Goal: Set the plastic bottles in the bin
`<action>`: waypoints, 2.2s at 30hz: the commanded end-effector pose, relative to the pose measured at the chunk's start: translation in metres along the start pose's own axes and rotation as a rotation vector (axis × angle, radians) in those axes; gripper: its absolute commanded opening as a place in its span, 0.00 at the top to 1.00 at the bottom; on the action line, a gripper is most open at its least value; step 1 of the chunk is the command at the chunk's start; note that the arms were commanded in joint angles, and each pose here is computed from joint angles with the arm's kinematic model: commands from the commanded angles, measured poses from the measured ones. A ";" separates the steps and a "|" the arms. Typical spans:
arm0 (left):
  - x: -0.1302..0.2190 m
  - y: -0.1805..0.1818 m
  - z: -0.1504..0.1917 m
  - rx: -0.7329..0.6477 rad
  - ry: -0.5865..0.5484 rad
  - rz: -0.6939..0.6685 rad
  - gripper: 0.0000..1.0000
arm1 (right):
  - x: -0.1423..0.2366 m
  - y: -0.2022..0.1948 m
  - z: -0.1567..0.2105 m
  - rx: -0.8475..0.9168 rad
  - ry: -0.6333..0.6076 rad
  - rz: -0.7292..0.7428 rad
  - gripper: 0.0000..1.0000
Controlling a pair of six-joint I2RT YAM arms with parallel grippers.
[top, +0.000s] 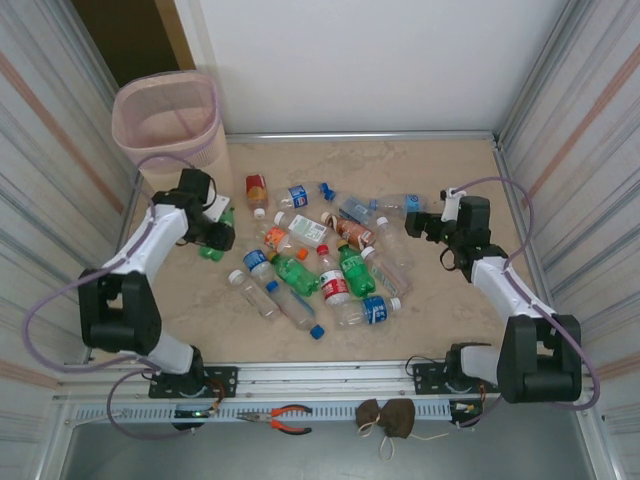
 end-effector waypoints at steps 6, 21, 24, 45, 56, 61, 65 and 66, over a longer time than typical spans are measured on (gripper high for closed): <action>0.086 -0.003 -0.019 0.029 -0.278 -0.003 0.45 | 0.026 0.011 -0.018 -0.020 -0.054 -0.020 0.01; 0.214 0.059 -0.105 0.100 -0.721 -0.134 0.56 | 0.060 0.026 -0.037 0.008 -0.112 -0.014 0.01; 0.218 0.080 -0.121 0.145 -0.746 -0.145 0.58 | 0.070 0.030 -0.041 0.015 -0.143 -0.020 0.01; 0.111 0.189 -0.184 0.275 -0.579 -0.212 0.58 | 0.074 0.030 -0.032 0.056 -0.105 0.042 0.01; 0.050 0.190 -0.164 0.292 -0.378 -0.121 0.60 | 0.068 0.032 -0.026 0.065 -0.084 0.040 0.02; 0.030 0.188 -0.153 0.284 -0.285 -0.062 0.60 | 0.065 0.034 -0.023 0.072 -0.087 0.039 0.02; 0.016 0.189 -0.142 0.288 -0.207 -0.030 0.61 | 0.061 0.033 -0.020 0.075 -0.079 0.038 0.02; 0.014 0.189 -0.139 0.286 -0.191 -0.025 0.62 | 0.060 0.033 -0.019 0.075 -0.077 0.038 0.02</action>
Point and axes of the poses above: each hand's point on the last joint's axis, 136 mm out from that joint toward the fingers, its own x axis back along the fingers, its own y axis along the line the jaws close on, z = x × y, the point moved 7 cm from there along x, back along the fingers, and after that the axes turned 13 degrees about -x, right-handed, at the moved point
